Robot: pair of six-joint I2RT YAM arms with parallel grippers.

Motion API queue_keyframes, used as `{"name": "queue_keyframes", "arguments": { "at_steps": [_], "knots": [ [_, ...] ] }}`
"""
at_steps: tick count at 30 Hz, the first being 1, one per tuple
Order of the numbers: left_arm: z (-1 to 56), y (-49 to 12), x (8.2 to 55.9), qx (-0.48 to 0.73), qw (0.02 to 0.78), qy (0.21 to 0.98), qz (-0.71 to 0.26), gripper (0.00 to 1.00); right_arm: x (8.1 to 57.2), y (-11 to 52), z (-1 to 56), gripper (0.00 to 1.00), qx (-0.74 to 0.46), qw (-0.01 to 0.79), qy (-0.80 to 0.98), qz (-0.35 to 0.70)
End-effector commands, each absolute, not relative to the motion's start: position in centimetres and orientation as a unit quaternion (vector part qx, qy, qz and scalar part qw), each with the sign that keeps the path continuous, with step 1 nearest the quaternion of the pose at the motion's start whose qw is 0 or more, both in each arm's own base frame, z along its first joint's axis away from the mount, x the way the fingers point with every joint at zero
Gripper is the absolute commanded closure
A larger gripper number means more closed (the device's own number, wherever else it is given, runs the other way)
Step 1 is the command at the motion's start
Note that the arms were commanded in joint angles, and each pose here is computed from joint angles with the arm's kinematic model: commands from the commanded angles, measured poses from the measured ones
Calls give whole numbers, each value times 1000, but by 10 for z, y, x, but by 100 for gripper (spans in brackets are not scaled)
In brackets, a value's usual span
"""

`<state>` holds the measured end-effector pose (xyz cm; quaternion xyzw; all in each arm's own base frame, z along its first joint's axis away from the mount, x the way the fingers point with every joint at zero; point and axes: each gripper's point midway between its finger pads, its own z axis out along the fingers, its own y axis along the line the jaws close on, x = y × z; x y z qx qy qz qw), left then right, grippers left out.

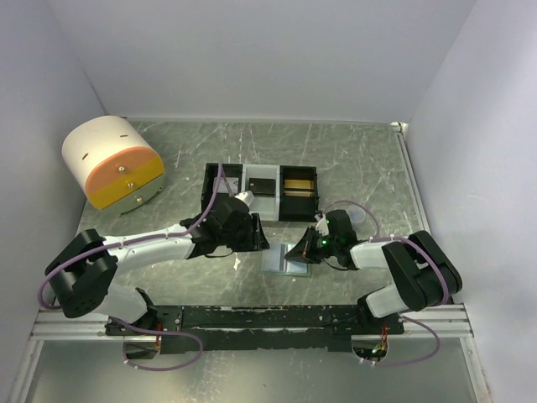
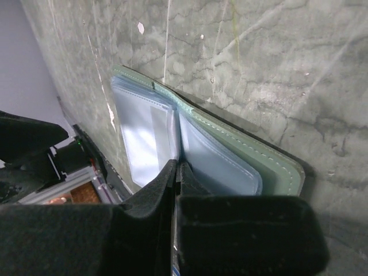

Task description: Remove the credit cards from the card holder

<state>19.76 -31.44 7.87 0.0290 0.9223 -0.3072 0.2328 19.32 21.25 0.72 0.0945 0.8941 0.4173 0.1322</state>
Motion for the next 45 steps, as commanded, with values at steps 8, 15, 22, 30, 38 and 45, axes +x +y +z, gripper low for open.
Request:
{"name": "queue_keyframes", "arguments": {
  "at_steps": [8, 15, 22, 30, 38, 45],
  "knots": [
    [79, -355, 189, 68, 202, 892, -398, 42, 157, 176, -50, 100, 159, 87, 924, 336],
    [64, -362, 191, 58, 188, 895, -401, 42, 156, 173, -51, 100, 159, 90, 926, 331],
    [53, -356, 193, 47, 188, 904, -382, 43, 155, 172, -52, 100, 162, 90, 926, 330],
    [54, -350, 194, 40, 196, 907, -371, 42, 154, 174, -53, 100, 162, 87, 925, 332],
    [48, -353, 192, 44, 188, 909, -370, 42, 155, 173, -52, 100, 162, 87, 925, 332],
    [45, -350, 191, 36, 188, 913, -362, 41, 155, 174, -52, 100, 163, 86, 925, 333]
  ]
}}
